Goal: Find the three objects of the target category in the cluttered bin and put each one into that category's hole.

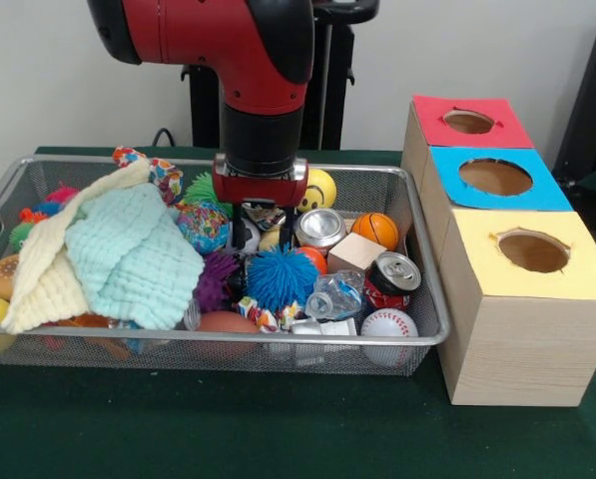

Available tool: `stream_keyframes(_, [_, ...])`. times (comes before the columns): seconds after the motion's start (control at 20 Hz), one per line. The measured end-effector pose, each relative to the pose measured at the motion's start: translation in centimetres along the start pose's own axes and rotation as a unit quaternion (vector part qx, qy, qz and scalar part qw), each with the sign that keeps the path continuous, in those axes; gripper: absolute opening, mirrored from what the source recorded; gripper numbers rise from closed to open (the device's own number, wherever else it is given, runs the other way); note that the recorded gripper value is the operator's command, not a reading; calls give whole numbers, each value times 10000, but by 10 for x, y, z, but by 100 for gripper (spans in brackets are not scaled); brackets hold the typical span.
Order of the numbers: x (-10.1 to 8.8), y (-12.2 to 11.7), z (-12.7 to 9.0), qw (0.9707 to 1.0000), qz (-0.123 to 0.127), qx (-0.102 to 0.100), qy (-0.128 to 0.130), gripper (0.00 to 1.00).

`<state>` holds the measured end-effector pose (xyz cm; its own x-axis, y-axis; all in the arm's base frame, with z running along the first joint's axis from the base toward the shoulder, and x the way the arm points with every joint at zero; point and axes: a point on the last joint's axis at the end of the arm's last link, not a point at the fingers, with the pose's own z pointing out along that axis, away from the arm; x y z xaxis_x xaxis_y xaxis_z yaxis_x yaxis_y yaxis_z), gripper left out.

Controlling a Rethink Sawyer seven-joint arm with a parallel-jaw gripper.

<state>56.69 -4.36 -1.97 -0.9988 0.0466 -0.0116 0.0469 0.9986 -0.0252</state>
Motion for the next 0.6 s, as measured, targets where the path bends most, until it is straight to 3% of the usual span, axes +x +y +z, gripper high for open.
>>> stream_keyframes(0.6, [0, -14, -1, 9994, 283, -122, 182, 100])
